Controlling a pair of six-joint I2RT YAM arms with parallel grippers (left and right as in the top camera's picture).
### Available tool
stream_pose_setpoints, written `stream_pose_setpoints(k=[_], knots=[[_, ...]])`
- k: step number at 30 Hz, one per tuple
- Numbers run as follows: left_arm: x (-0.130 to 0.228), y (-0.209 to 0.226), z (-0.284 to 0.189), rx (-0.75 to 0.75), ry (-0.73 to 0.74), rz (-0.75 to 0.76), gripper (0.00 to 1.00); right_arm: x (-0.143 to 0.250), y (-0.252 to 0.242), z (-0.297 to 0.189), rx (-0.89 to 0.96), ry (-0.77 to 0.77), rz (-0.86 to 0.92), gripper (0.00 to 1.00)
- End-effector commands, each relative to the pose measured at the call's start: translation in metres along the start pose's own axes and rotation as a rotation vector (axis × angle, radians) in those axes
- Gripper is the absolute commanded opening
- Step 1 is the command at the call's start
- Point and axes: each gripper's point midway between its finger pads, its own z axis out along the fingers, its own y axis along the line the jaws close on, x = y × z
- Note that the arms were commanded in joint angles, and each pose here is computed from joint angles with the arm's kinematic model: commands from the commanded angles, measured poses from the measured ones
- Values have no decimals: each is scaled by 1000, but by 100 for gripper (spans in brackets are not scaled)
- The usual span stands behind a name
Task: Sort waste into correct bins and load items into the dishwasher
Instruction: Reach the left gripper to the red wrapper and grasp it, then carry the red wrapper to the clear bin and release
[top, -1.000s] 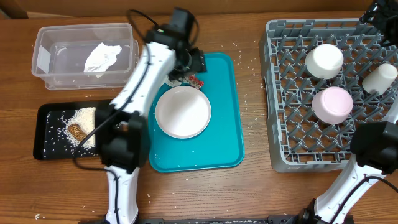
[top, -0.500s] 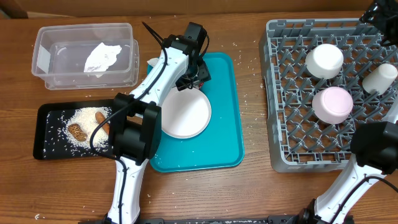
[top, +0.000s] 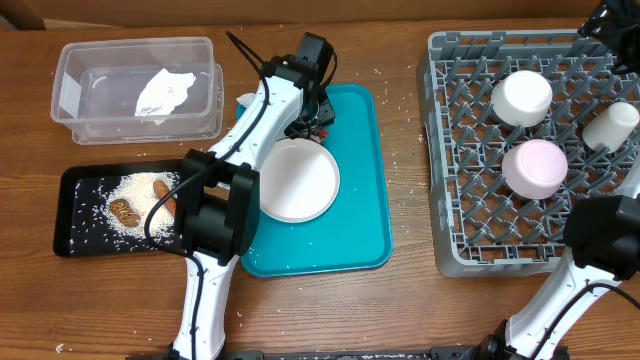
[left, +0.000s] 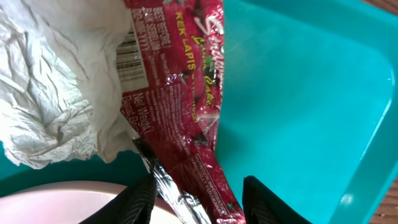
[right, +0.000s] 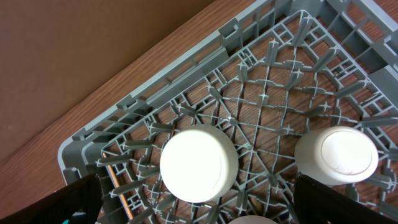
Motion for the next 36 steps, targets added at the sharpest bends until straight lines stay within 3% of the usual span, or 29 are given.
stream_pose_setpoints(k=[1,7,8,10,21,26,30,36], knots=[[6,10,10,-39,11,-25,48,-8,3,-14,-8,-41,-3,100],[6,10,10,-36,8,-25,33,-8,3,-14,-8,-41,-3,100],[5,9,10,-36,7,-25,28,-8,3,-14,-8,-41,-3,100],[5,8,8,-30,7,-24,4,-8,3,-14,-8,-41,-3,100],[-3,-14,-43,81,-22,-7,4,-8,3,-14,-8,-41,-3,100],[-38,-4,-99,62,-220,-23,4,-8,3,-14,-8,-41,-3,100],[-85,41,-158,-70,-481,-108,4,-8,3,-14,-8,-41,-3,100],[-129,110,-196,-256,-680,-241,4,-8,3,-14,-8,-41,-3,100]])
